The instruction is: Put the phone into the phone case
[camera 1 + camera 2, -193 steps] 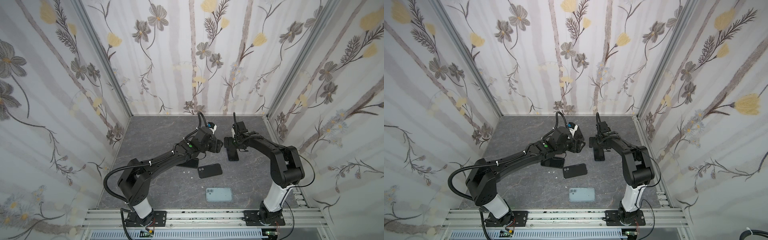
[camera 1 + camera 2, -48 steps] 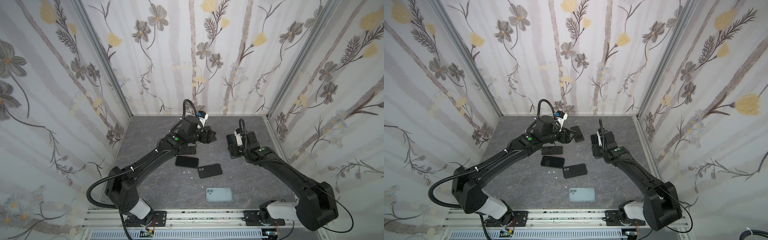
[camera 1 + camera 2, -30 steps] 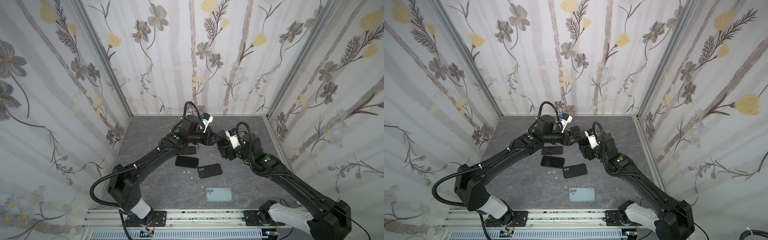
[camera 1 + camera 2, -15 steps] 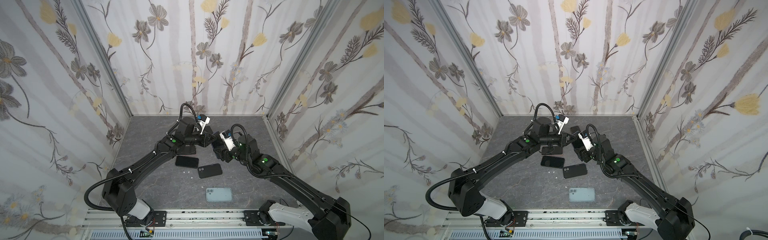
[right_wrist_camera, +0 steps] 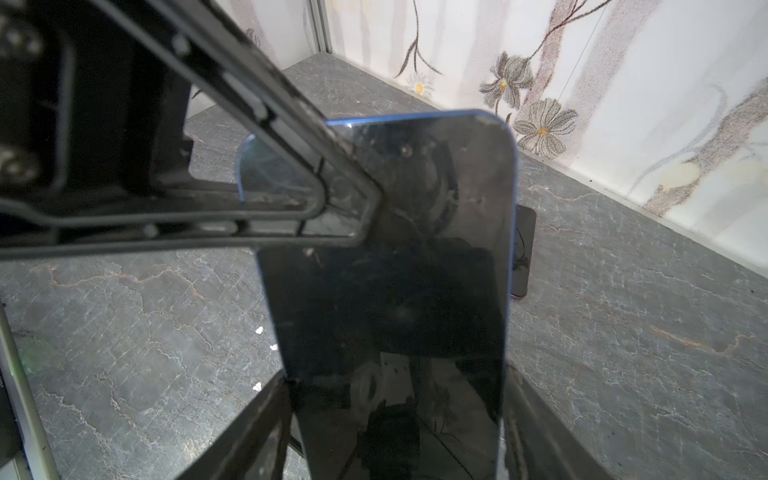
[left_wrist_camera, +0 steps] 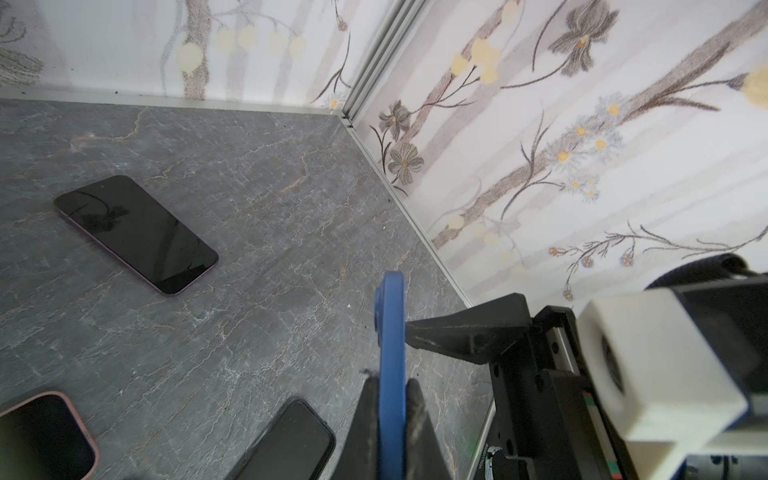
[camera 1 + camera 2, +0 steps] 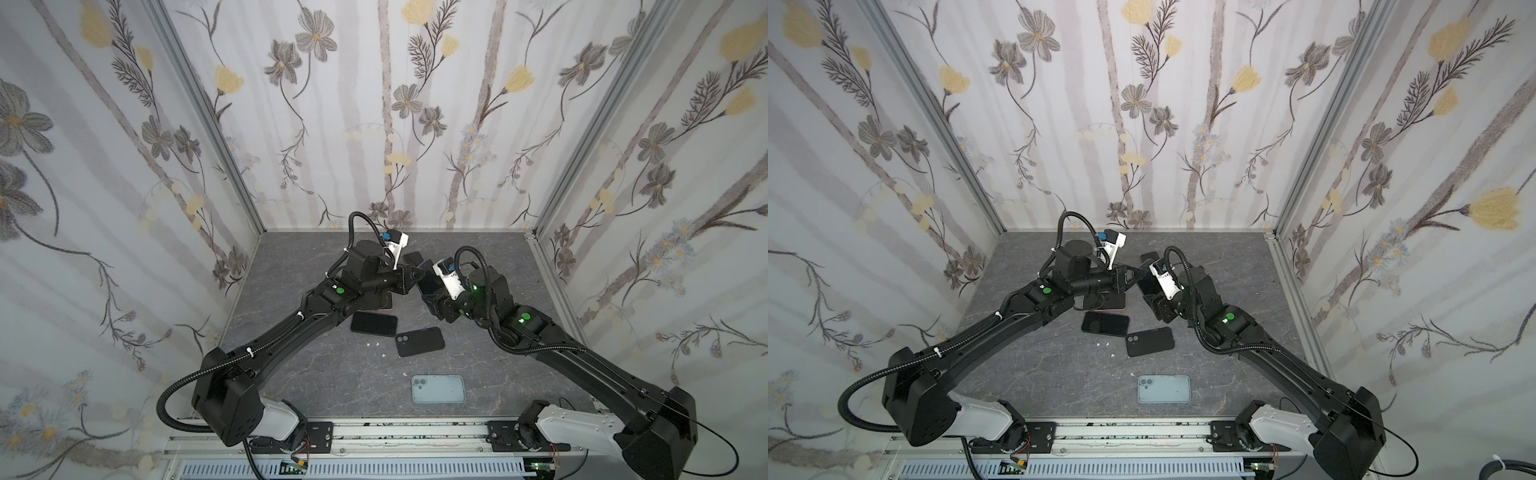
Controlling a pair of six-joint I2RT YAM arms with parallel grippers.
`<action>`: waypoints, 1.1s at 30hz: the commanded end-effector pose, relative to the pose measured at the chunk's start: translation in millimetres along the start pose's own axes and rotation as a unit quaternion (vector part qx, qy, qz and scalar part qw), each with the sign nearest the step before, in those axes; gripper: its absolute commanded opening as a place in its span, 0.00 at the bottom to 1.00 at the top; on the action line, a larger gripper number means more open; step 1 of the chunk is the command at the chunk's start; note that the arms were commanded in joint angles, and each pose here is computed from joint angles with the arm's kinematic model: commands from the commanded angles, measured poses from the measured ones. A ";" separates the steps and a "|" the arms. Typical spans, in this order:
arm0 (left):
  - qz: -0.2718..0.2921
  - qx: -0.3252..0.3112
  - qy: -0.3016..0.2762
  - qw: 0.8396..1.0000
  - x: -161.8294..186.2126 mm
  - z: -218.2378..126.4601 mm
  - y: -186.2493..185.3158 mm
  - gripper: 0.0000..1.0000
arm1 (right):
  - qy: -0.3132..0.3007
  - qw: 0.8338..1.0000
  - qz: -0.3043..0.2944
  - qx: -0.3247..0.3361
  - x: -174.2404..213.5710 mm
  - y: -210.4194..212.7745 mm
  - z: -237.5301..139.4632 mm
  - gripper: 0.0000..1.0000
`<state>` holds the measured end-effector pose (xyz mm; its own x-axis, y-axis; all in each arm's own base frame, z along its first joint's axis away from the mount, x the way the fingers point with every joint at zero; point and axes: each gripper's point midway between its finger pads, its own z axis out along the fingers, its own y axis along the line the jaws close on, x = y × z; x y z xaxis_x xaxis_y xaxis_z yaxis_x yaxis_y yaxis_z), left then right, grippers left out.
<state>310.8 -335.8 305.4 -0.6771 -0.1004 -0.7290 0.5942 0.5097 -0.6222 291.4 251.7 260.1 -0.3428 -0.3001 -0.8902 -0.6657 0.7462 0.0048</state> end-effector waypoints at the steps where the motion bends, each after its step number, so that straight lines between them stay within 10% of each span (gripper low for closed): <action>1: -0.025 0.013 -0.061 0.998 -28.1 -6.2 -10.0 0.00 | -0.055 0.998 0.025 0.017 -41.0 -5.7 -6.3 0.78; 15: -0.061 0.000 -0.175 0.983 -70.3 -42.4 -13.7 0.00 | -0.173 0.971 0.156 -0.058 -114.5 11.8 -71.2 0.94; 33: -0.108 0.065 -0.312 0.942 -102.6 -116.9 -39.1 0.00 | -0.160 0.939 0.283 -0.114 -108.0 22.3 -72.2 0.83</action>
<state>312.1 -254.1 400.2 -0.4827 -0.6096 -0.6288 0.4812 0.4153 -0.7720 271.2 247.6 378.7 -0.4682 0.2957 -0.8327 -0.5408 0.6493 0.5347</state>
